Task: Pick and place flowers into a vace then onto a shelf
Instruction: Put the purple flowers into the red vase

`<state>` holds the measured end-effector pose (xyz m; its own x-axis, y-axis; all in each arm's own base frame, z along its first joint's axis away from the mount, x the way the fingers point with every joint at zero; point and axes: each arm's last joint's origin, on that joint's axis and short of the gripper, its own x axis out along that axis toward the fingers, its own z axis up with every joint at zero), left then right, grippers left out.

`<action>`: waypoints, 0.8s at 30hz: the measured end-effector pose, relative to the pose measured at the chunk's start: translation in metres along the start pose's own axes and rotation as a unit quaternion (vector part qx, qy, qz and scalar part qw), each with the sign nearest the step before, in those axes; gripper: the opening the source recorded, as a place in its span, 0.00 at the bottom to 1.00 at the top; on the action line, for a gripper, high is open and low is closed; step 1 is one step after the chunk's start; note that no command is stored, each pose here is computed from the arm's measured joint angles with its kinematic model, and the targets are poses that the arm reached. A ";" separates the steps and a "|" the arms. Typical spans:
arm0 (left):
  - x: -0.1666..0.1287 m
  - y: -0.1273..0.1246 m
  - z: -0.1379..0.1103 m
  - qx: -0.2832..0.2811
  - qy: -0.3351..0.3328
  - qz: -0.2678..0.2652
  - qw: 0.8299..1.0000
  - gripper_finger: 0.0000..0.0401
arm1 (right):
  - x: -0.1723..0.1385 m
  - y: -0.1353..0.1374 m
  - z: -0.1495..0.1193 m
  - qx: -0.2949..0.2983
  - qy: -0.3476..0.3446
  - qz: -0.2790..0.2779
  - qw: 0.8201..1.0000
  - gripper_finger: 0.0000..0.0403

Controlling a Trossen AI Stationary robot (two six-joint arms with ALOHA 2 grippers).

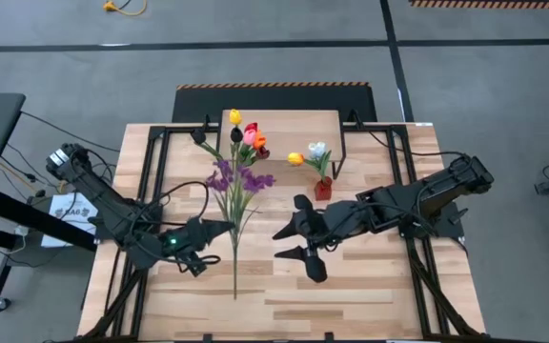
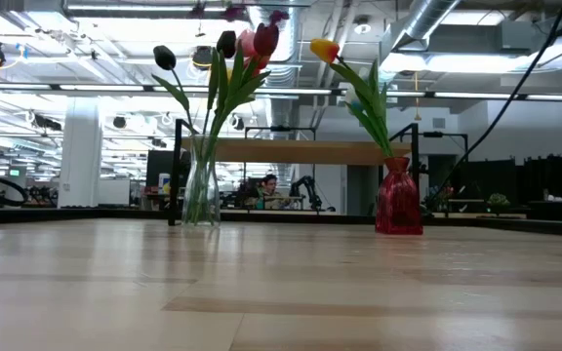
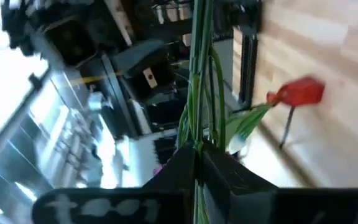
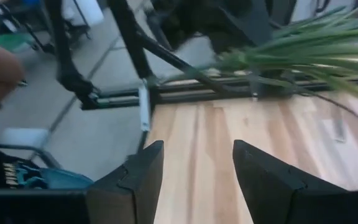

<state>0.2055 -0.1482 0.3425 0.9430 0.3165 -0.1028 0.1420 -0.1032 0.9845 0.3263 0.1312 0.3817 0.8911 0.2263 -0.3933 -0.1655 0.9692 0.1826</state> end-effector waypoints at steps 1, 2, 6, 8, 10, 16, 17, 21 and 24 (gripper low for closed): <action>0.000 0.000 0.000 0.026 0.000 0.000 1.000 0.00 | 0.000 0.001 0.001 0.006 -0.005 0.006 1.000 0.47; 0.001 0.000 0.000 0.043 0.001 -0.001 0.999 0.00 | 0.000 0.001 0.003 0.015 -0.012 0.011 1.000 0.47; 0.005 -0.006 -0.004 0.126 0.010 -0.023 0.992 0.00 | 0.000 0.002 0.009 0.048 -0.044 0.023 0.998 0.48; 0.006 -0.012 -0.006 0.185 0.011 -0.040 0.982 0.00 | 0.000 0.001 0.013 0.072 -0.059 0.031 0.995 0.48; 0.007 -0.015 -0.007 0.224 0.009 -0.052 0.973 0.00 | 0.005 -0.001 0.015 0.104 -0.069 0.033 0.992 0.47; 0.008 -0.013 -0.007 0.234 0.009 -0.045 0.971 0.00 | 0.027 -0.007 0.008 0.170 -0.061 0.029 0.983 0.48; 0.007 -0.012 -0.006 0.233 0.005 -0.043 0.972 0.00 | 0.032 -0.007 0.002 0.174 -0.048 0.027 0.983 0.48; 0.007 -0.012 -0.005 0.236 -0.008 -0.042 0.971 0.00 | 0.060 -0.008 -0.007 0.198 -0.050 0.037 0.978 0.48; 0.007 -0.012 -0.005 0.237 -0.008 -0.042 0.970 0.00 | 0.075 -0.010 -0.013 0.214 -0.050 0.039 0.975 0.48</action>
<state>0.2087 -0.1397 0.3305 0.9263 0.3281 -0.1852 0.3371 -0.5021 0.7964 0.3896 0.1398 0.3385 0.9234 0.2657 -0.2769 -0.0622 0.8156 0.5753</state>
